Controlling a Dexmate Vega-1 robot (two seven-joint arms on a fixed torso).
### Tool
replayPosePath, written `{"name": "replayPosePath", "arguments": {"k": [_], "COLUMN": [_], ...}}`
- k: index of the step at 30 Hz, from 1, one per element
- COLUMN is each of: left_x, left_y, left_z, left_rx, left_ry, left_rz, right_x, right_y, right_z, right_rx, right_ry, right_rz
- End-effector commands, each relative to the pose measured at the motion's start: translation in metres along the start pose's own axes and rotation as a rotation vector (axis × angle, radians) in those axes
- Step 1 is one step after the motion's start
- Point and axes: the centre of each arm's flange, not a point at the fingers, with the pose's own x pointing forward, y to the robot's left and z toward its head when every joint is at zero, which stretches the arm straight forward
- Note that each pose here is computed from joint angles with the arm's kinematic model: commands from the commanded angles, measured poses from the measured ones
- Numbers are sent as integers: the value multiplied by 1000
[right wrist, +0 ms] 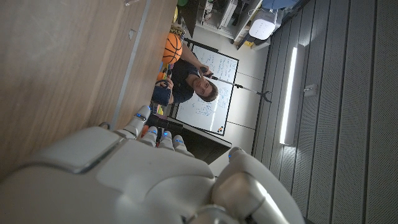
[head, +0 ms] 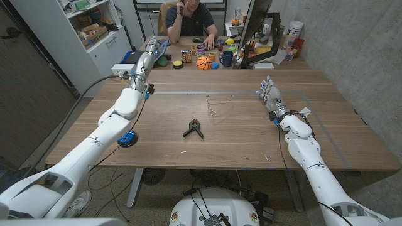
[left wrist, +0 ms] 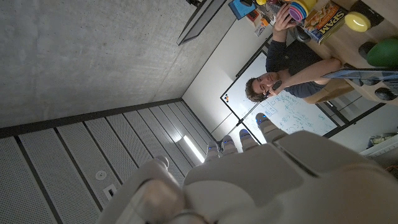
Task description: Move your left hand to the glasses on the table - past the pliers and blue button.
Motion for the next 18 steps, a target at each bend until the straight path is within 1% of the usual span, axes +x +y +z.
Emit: {"name": "replayPosePath", "arguments": {"k": [1,12,18], "left_x": [26,40,44], "left_y": [-5,-22,-33], "left_z": [29,51,60], "left_rx": [177,378,458], "left_ry": [-60,-94,-106], "left_rz": [-40,-119,-165], "right_x": [0,-1,-2], "right_y": [-2,-2,-1], "right_z": [1,3,4], "right_rx": [5,4,5], "right_ry": [-13,-29,-36], "right_rz": [0,6,12]}}
